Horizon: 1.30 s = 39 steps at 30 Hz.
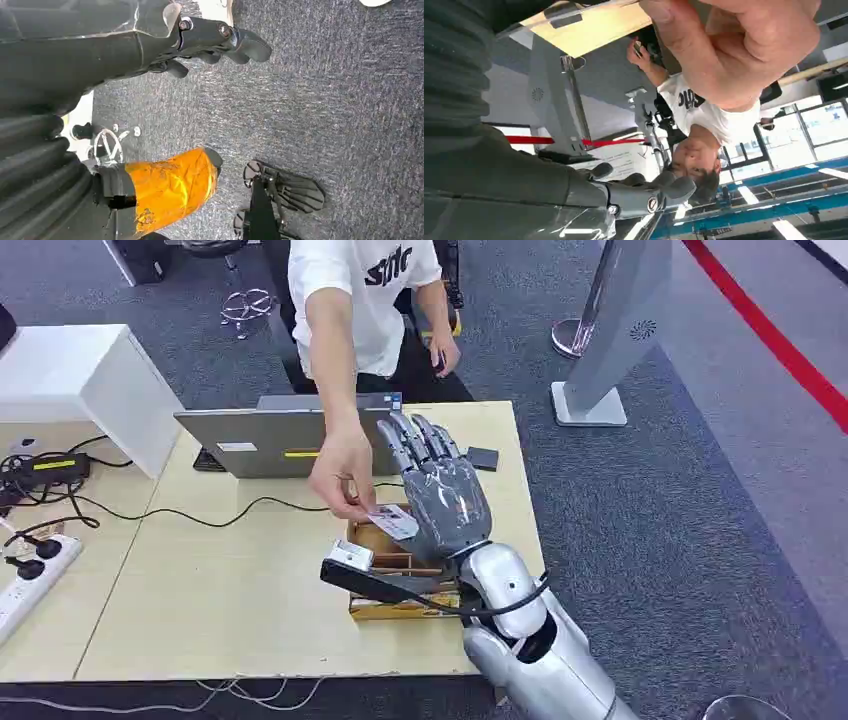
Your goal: Pass the card to the sensor for recognition and then transmit it.
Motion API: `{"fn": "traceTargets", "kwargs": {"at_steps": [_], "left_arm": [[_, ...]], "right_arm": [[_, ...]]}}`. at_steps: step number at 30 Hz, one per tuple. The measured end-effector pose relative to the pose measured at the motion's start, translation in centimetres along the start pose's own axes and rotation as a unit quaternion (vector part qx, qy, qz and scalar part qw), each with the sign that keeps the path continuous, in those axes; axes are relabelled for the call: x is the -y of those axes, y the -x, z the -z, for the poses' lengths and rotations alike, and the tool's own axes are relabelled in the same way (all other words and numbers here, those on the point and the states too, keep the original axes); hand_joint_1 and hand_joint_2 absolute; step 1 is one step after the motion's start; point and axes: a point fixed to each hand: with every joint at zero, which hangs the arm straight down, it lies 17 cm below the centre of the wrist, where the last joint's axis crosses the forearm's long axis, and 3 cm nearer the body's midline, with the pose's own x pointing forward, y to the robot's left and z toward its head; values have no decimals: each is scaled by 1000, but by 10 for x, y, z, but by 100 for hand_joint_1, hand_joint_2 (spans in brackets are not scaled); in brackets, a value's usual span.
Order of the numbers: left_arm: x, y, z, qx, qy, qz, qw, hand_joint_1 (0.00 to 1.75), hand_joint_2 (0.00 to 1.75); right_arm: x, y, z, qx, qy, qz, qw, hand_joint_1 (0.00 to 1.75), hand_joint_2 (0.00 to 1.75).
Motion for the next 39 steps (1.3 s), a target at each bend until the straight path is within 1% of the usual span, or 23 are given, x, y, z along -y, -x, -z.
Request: {"fn": "traceTargets", "kwargs": {"at_steps": [4,5,6,15,19,20,22,26,32,34,39], "left_arm": [[0,0,0,0,0,0,1000,0,175],[0,0,0,0,0,0,1000,0,175],[0,0,0,0,0,0,1000,0,175],[2,1,0,-5,0,7,1000,0,175],[3,2,0,-5,0,10,1000,0,175],[2,2,0,-5,0,9,1000,0,175],[-1,3,0,-5,-1,3,1000,0,175],[-12,5,1,-3,-7,-6,1000,0,175],[-18,4,2,-2,-10,-11,1000,0,175],[-20,5,2,-2,-10,-14,1000,0,175],[-23,8,2,-3,-13,-15,1000,0,175]], "right_arm": [[0,0,0,1,0,0,1000,0,175],[0,-1,0,1,0,0,1000,91,175],[0,-1,0,1,0,0,1000,173,175],[-14,-1,-2,2,-22,-1,1000,175,175],[-14,-3,-3,5,-20,-1,1000,175,175],[-6,-7,-2,12,-3,6,1000,175,175],[19,-14,-5,9,35,25,999,175,175],[63,-22,-5,13,70,27,997,175,175],[73,-29,-11,29,89,24,995,175,175],[76,-30,-17,30,104,19,994,175,175],[79,-29,-27,25,112,20,993,175,175]]}}
